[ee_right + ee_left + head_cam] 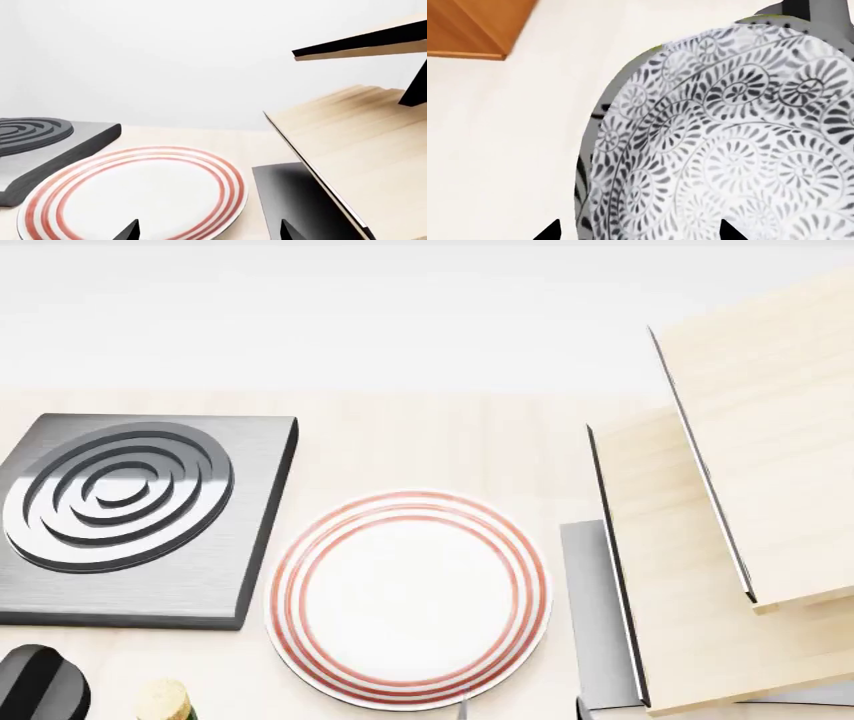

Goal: Pick up the akita bowl and put it on the plate.

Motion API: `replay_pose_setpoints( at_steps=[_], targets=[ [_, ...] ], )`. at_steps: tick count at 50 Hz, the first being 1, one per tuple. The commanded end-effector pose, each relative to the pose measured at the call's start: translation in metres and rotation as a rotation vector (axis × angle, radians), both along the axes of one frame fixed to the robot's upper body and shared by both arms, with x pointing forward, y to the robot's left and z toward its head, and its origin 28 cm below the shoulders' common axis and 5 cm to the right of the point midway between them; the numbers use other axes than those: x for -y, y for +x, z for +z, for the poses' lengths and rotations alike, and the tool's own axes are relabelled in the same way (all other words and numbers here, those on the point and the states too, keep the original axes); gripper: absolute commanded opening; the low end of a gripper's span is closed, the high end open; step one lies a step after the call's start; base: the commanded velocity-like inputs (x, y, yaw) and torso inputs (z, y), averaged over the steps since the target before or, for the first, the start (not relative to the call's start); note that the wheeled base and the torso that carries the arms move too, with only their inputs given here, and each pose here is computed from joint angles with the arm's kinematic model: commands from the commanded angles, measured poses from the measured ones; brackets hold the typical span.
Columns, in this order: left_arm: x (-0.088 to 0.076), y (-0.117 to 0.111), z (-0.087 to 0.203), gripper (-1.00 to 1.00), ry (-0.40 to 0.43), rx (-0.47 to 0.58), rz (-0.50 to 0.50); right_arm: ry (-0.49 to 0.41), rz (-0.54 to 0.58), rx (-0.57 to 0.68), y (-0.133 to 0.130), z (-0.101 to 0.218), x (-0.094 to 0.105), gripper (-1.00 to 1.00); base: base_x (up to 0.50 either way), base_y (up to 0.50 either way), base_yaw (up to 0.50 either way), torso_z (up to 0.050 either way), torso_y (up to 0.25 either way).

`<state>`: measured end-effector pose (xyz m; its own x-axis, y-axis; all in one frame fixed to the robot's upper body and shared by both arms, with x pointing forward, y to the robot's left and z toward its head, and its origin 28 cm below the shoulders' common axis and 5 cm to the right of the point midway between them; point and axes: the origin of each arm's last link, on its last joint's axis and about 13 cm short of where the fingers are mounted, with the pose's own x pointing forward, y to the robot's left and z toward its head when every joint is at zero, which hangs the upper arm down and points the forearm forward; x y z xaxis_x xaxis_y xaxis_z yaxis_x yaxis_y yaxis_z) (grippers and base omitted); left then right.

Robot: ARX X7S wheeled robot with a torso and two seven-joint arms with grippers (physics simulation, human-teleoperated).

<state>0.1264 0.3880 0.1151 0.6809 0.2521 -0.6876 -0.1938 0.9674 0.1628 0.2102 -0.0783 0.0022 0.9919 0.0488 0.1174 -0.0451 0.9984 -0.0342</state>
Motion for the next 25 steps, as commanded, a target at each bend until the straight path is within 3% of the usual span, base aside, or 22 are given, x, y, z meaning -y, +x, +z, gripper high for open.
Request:
replay_pose_setpoints(
  at_steps=[1, 6, 10, 11, 20, 21, 22, 25],
  targets=[
    [0.0, 0.004, -0.008, 1.0, 0.001, -0.029, -0.002, 0.0, -0.001, -0.003, 0.0, -0.001, 0.0, 1.0, 0.0, 0.0, 0.0, 0.0, 0.0],
    [-0.001, 0.006, -0.014, 1.0, 0.035, -0.026, -0.012, 0.0, 0.0, -0.004, 0.0, -0.002, 0.0, 1.0, 0.0, 0.0, 0.0, 0.0, 0.0],
    [-0.003, 0.012, -0.021, 1.0, 0.032, 0.02, 0.036, 0.001, -0.004, -0.003, 0.0, -0.002, 0.0, 1.0, 0.0, 0.0, 0.0, 0.0, 0.0],
    [-0.003, 0.013, -0.021, -1.0, 0.047, 0.023, 0.03, 0.002, -0.004, -0.003, 0.0, -0.002, 0.0, 1.0, 0.0, 0.0, 0.0, 0.0, 0.0],
    [-0.004, 0.018, -0.018, -1.0, 0.077, 0.119, 0.04, 0.001, -0.005, -0.008, 0.001, -0.003, 0.0, 1.0, 0.01, 0.0, -0.01, -0.003, 0.0],
    [-0.004, 0.018, -0.017, -1.0, 0.125, 0.134, 0.035, 0.001, -0.006, -0.008, 0.001, -0.003, 0.0, 1.0, 0.0, 0.0, -0.01, 0.0, 0.0],
    [-0.005, 0.019, -0.016, -1.0, 0.107, 0.152, 0.052, 0.001, -0.007, -0.008, 0.001, -0.003, 0.0, 1.0, 0.02, 0.0, -0.01, -0.01, 0.0],
    [-0.004, 0.019, -0.019, -1.0, 0.198, 0.164, -0.016, 0.002, -0.007, -0.009, 0.001, -0.003, 0.0, 1.0, 0.01, 0.0, -0.01, -0.004, 0.0]
  ],
)
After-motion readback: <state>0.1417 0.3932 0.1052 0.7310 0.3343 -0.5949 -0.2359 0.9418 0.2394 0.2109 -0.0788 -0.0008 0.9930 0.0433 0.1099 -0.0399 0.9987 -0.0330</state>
